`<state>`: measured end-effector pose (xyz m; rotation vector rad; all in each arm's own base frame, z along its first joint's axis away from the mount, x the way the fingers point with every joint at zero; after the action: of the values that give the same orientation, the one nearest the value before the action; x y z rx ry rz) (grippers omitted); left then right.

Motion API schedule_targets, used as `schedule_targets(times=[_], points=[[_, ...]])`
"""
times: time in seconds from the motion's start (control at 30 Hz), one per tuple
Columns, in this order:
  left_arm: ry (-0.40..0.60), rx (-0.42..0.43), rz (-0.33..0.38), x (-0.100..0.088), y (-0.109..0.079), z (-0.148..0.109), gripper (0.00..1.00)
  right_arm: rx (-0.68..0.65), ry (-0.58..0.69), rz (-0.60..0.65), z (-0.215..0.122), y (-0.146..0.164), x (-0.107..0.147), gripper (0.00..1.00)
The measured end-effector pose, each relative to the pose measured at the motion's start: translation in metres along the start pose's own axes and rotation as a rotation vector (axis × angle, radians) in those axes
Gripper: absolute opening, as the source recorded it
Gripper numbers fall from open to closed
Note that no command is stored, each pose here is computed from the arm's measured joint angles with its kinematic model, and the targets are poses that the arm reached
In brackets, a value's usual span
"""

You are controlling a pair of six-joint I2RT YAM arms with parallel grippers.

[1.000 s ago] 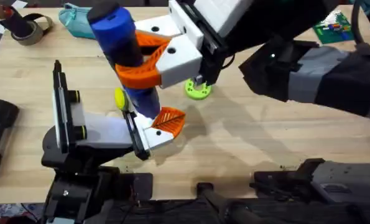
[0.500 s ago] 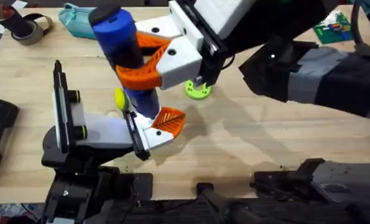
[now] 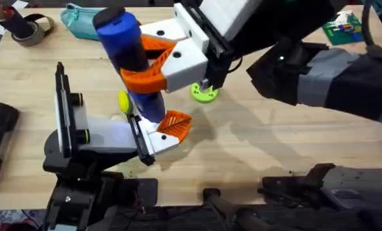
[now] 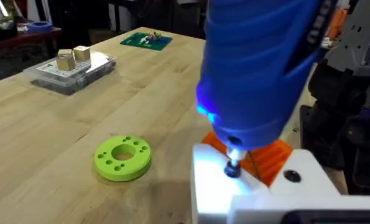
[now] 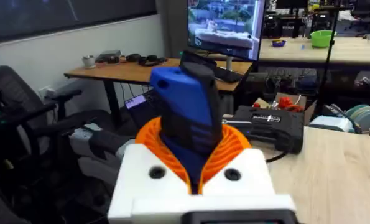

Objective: Pick up the gripper from the table and insert it into the empty holder that is missing its gripper. Then pick up a screw, insert it into the mounting hole, and use the screwdriver to tighten it. Finally, clean up the table by picking up the vegetable and placing it into the bucket.

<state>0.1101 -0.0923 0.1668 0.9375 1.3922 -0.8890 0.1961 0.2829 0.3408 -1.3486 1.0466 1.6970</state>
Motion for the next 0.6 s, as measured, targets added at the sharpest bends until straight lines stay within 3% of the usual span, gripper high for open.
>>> schedule_targets(times=[0.6], points=[[0.007, 0.000, -0.016, 0.0017, -0.0001, 0.0000, 0.017, 0.021, 0.005, 0.020, 0.0000, -0.0036, 0.0034, 0.039]])
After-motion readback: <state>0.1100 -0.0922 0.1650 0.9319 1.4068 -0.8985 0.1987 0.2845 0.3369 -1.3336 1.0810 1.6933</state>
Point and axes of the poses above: each hand's point on the last joint's axis, 136 mm out from that joint toward the fingers, its own z axis out along the fingers, its own y axis along the line the jaws close on, x = y × z, the point moved 8 cm from there along -z, back along the fingers, and after that the axes turned 6 degrees about z, right-handed, at the moved point
